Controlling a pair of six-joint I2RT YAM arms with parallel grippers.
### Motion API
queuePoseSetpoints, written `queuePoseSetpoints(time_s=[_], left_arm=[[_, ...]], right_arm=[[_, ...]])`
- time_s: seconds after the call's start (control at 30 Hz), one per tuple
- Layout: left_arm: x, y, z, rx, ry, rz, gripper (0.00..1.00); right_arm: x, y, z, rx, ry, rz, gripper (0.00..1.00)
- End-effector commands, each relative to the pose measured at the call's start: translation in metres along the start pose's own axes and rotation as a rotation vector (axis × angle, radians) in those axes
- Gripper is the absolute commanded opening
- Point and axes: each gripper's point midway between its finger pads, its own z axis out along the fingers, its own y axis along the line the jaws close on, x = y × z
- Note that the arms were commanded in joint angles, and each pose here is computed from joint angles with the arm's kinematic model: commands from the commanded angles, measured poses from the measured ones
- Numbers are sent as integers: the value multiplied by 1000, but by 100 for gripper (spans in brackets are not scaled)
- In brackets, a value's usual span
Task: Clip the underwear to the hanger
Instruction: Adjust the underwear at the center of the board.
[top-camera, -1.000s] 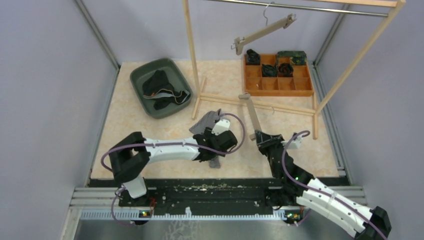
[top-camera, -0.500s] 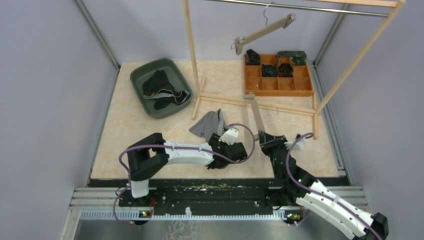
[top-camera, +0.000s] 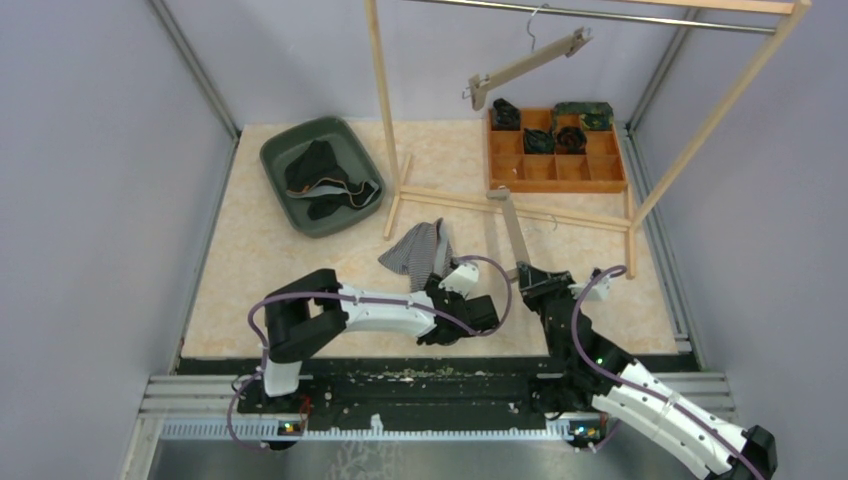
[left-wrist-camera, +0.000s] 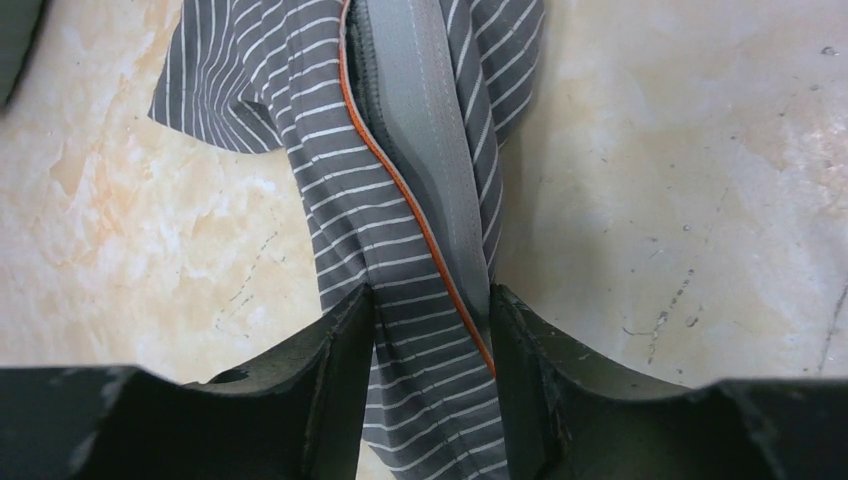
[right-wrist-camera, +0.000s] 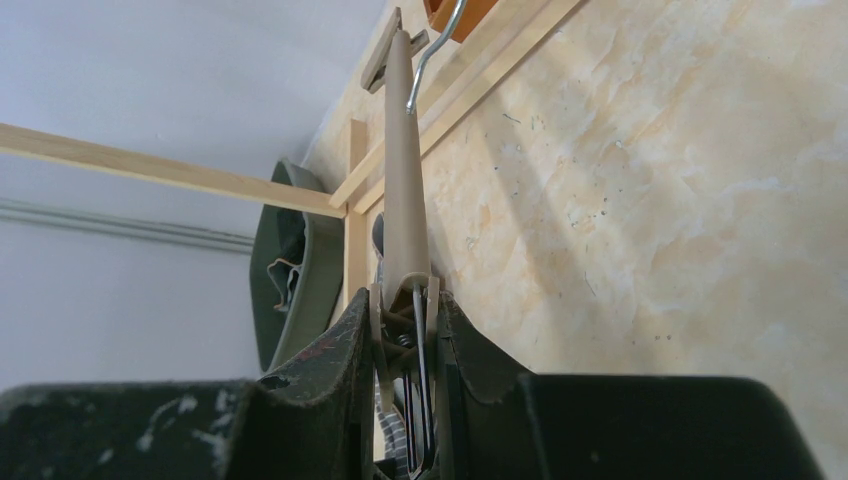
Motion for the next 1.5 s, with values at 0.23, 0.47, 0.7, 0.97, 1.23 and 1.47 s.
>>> queuePoseSetpoints(time_s=[0.23, 0.47, 0.7, 0.97, 1.23, 1.47], left_arm=[[0, 14, -8, -33, -9, -7, 46], [-10, 17, -17, 14, -38, -51, 33], [-23, 20, -31, 99, -81, -101, 32], [-35, 30, -44, 207, -135, -182, 27], [-48, 57, -45, 223, -186, -298, 0], [-124, 131, -63, 322, -425, -552, 0]], right_arm=[[-11, 10, 1, -28, -40, 39, 0], [-10, 10, 1, -27, -39, 37, 0], [-10, 9, 2, -26, -38, 35, 0], [-10, 10, 1, -28, -37, 38, 0], [-11, 11, 1, -29, -39, 40, 0], [-16, 13, 0, -31, -50, 38, 0]])
